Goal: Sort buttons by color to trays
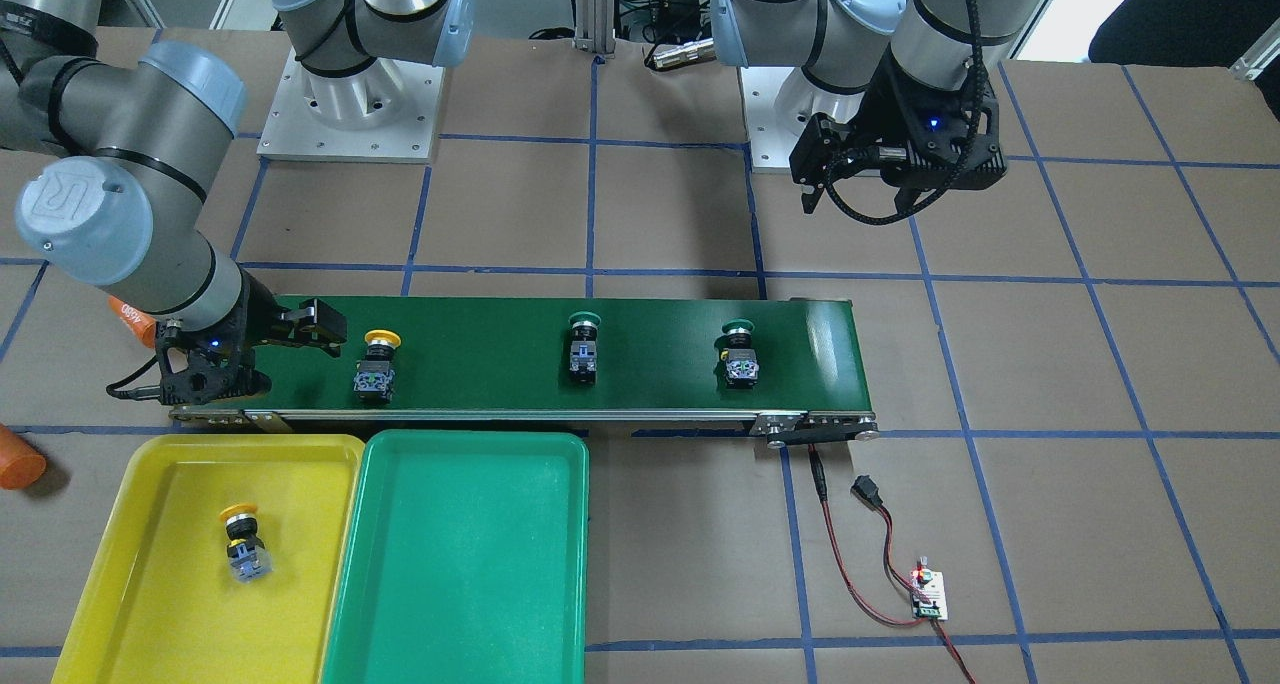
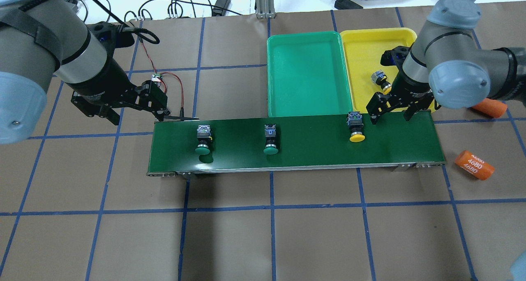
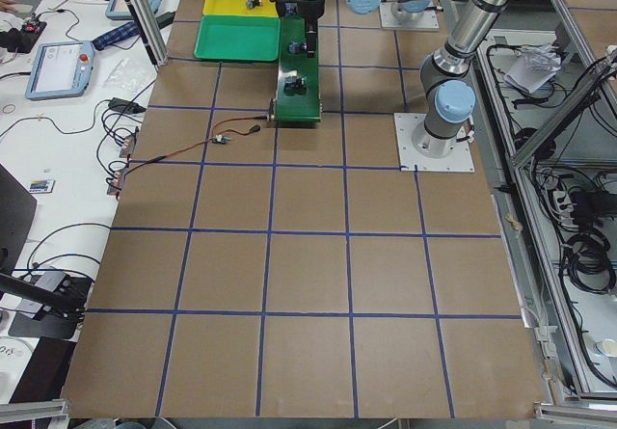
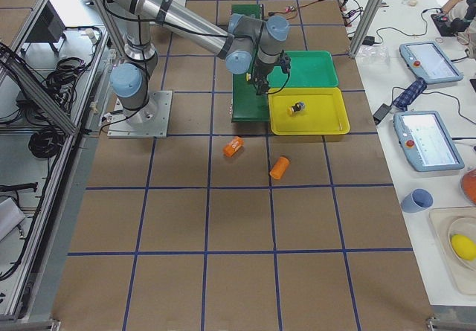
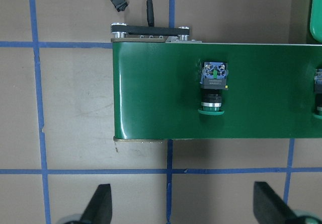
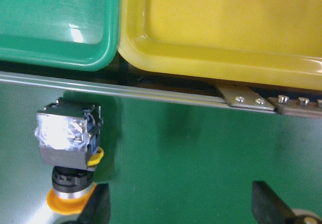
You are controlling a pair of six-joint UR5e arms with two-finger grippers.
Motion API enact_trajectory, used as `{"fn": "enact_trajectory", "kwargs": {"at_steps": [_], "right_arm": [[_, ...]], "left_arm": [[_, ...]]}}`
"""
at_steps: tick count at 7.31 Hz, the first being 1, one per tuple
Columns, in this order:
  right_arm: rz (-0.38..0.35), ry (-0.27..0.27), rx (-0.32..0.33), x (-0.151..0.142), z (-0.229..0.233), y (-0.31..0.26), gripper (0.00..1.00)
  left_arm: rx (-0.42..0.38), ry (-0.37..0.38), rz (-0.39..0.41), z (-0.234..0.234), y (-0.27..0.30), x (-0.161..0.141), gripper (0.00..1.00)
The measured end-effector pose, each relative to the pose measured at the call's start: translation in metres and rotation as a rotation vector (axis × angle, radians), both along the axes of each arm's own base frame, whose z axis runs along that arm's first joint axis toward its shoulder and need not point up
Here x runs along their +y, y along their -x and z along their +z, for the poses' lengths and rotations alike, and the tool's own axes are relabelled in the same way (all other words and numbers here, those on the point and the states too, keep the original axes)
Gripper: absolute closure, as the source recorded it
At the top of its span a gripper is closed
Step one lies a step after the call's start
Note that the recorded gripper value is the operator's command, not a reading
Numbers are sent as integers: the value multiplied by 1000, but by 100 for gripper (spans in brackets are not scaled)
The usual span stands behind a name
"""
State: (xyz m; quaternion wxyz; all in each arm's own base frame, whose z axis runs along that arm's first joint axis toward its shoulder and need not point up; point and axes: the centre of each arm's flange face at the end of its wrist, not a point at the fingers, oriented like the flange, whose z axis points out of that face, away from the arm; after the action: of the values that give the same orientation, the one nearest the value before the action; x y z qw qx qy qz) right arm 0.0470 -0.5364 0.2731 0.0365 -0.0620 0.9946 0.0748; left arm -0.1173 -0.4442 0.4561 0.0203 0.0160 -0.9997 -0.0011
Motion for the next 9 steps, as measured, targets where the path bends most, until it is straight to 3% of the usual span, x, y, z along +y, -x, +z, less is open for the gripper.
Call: {"fn": "enact_trajectory", "kwargs": {"at_steps": [9], "right_arm": [[2,-7,-3,0,-4,-1,0]], "left_arm": [[-8,22,6,2,0,10,0]]}}
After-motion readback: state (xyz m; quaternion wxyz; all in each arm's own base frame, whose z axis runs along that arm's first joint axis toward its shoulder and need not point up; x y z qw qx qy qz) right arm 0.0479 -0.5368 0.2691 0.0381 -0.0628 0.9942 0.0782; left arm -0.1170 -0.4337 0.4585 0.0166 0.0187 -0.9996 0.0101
